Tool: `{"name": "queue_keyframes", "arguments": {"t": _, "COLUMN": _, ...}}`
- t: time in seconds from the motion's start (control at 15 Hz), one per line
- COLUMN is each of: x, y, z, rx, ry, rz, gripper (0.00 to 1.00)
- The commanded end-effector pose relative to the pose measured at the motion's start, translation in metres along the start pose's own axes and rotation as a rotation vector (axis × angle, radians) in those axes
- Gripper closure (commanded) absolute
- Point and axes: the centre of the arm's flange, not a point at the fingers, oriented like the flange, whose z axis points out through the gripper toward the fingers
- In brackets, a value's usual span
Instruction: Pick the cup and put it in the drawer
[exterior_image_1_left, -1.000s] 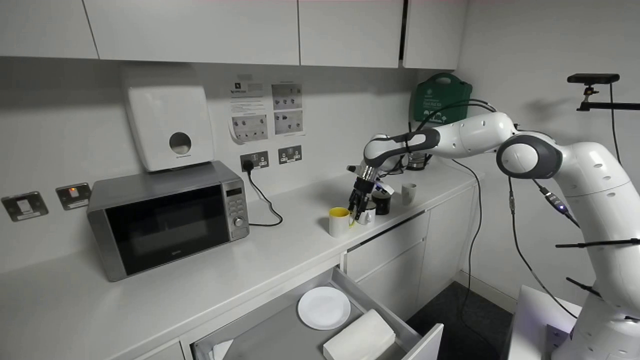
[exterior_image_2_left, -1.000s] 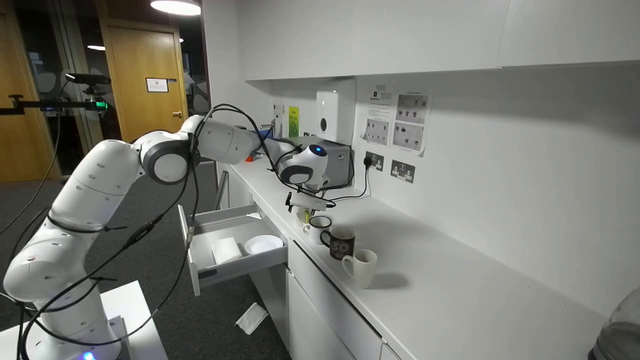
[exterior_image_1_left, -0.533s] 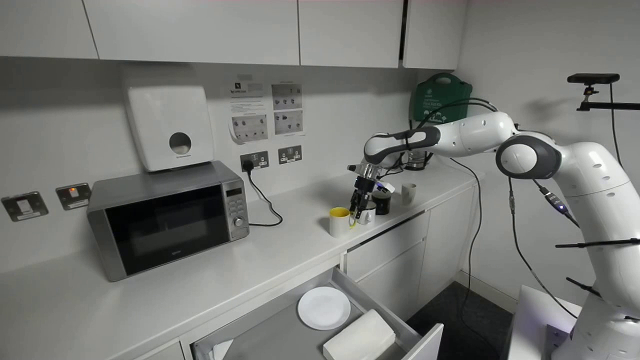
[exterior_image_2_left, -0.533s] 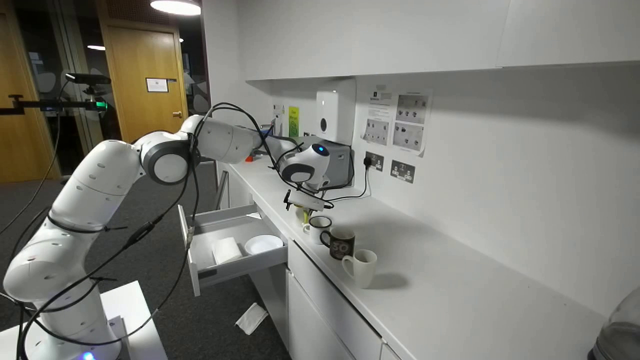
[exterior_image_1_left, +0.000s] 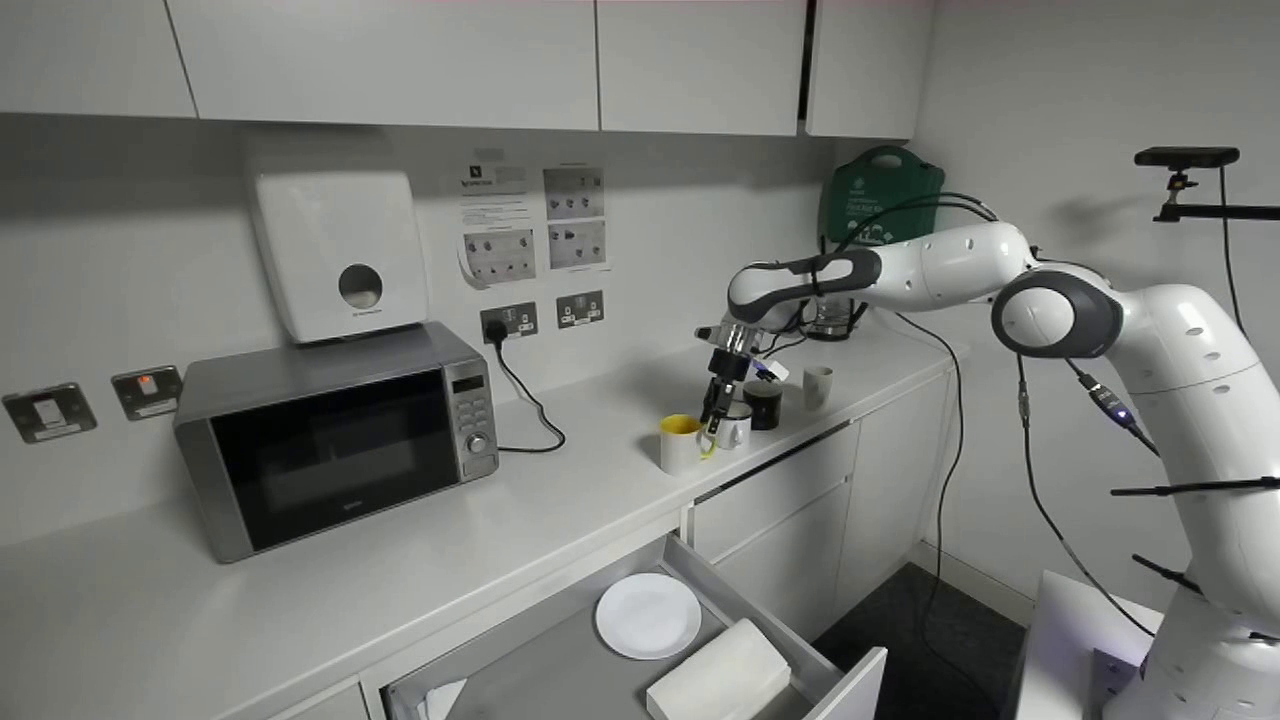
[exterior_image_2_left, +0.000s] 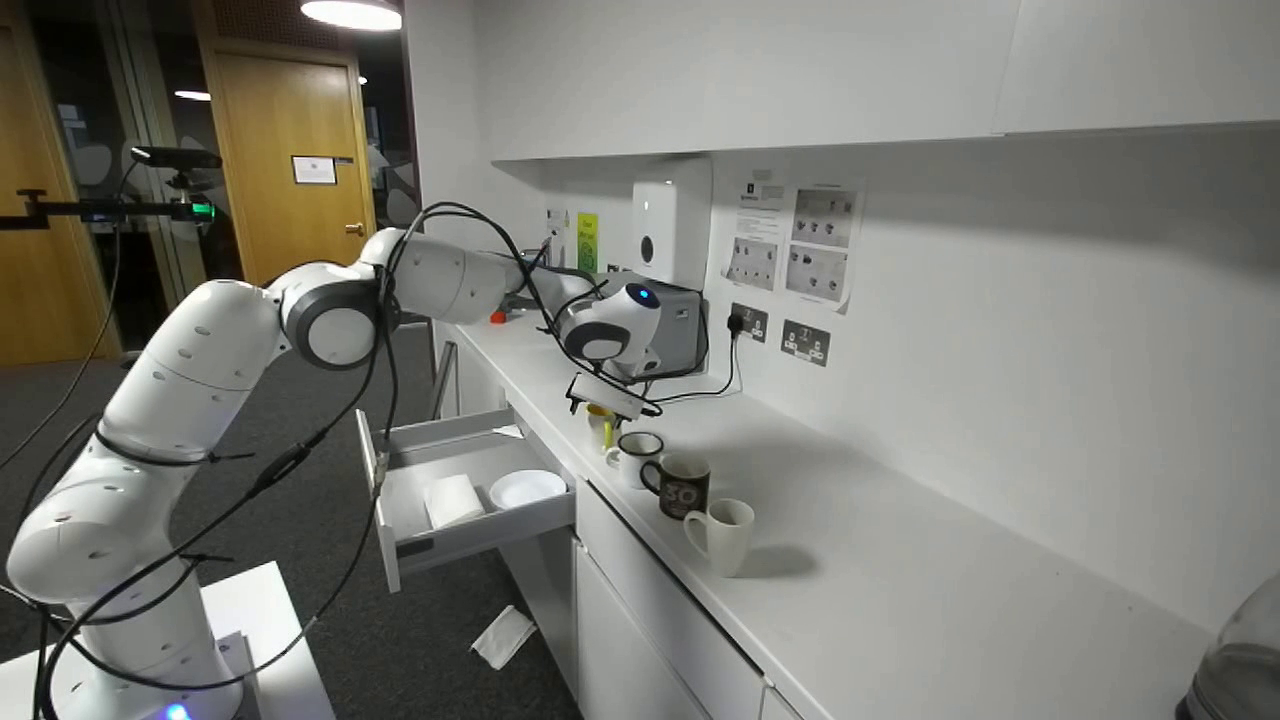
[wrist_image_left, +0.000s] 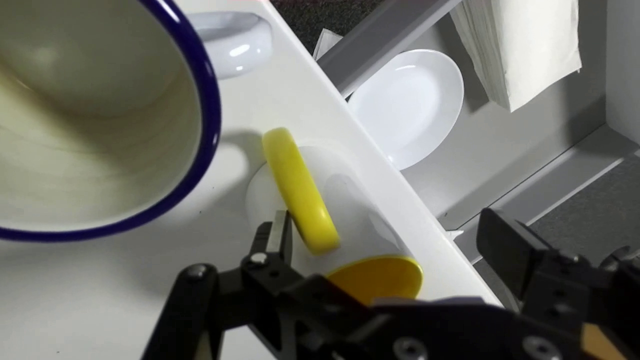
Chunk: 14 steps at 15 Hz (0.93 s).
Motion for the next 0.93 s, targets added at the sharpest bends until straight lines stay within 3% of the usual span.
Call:
{"name": "queue_keyframes", "arguments": {"t": 0.0, "x": 0.0112, "y": 0.0011, "z": -0.0117, "rx": 0.04, "ry": 0.007, "rz": 0.062, "gripper": 0.0}}
{"name": "queue_keyframes", "arguments": {"t": 0.47, "x": 0.014, "y": -0.0038, "z": -0.0171, "rx": 0.066, "ry": -0.005, "rz": 0.128, "gripper": 0.0}}
{"name": "queue_keyframes", "arguments": {"t": 0.87, "x": 0.0133, "y": -0.004, "z": -0.0167, "rx": -0.047, "ry": 0.002, "rz": 0.034, "gripper": 0.0}}
